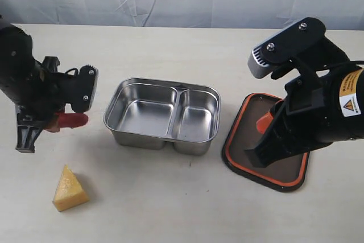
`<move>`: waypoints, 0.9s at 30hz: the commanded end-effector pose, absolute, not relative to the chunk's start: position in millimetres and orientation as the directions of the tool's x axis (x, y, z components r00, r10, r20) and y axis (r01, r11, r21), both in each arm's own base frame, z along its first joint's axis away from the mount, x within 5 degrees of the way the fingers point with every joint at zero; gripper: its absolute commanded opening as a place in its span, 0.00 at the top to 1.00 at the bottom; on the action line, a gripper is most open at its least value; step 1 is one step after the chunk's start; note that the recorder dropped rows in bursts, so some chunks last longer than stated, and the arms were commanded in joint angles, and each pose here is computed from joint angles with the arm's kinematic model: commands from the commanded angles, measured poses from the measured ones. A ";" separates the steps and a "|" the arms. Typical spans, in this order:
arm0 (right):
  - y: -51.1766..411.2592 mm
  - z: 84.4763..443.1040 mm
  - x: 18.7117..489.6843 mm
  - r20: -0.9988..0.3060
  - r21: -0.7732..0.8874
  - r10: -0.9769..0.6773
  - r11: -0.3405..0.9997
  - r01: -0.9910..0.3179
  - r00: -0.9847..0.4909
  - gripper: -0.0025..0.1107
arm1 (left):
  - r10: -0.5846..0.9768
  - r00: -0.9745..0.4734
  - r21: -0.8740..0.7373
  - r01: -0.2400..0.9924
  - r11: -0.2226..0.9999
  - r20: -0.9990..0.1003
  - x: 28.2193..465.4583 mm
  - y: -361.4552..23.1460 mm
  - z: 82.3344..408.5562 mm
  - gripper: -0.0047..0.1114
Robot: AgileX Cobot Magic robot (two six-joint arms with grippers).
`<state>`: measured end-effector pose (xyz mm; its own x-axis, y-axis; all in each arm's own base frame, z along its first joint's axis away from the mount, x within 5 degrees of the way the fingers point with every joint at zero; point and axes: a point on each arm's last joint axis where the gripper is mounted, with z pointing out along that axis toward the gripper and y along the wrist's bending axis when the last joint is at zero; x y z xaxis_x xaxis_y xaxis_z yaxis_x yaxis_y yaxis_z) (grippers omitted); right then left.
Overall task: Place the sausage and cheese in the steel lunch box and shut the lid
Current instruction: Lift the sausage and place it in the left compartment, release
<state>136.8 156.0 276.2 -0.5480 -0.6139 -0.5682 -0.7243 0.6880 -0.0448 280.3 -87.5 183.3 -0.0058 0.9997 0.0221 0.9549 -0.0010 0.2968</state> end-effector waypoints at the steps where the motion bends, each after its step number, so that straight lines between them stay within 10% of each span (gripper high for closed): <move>1: 154.6 277.2 136.3 -0.574 -0.056 -0.619 0.684 -0.728 -0.537 0.98 | 0.996 -0.039 0.414 0.908 0.068 -0.080 269.4 -87.6 223.5 0.96; 15: 154.8 277.1 135.9 -0.573 -0.044 -0.610 0.690 -0.722 -0.548 0.98 | 0.853 -0.083 0.440 0.829 0.346 -0.514 276.0 -140.8 234.4 0.96; 27: 154.7 276.5 134.7 -0.564 -0.031 -0.607 0.694 -0.720 -0.560 0.98 | 0.719 -0.314 0.216 0.813 0.541 -0.620 309.5 -168.5 196.1 0.96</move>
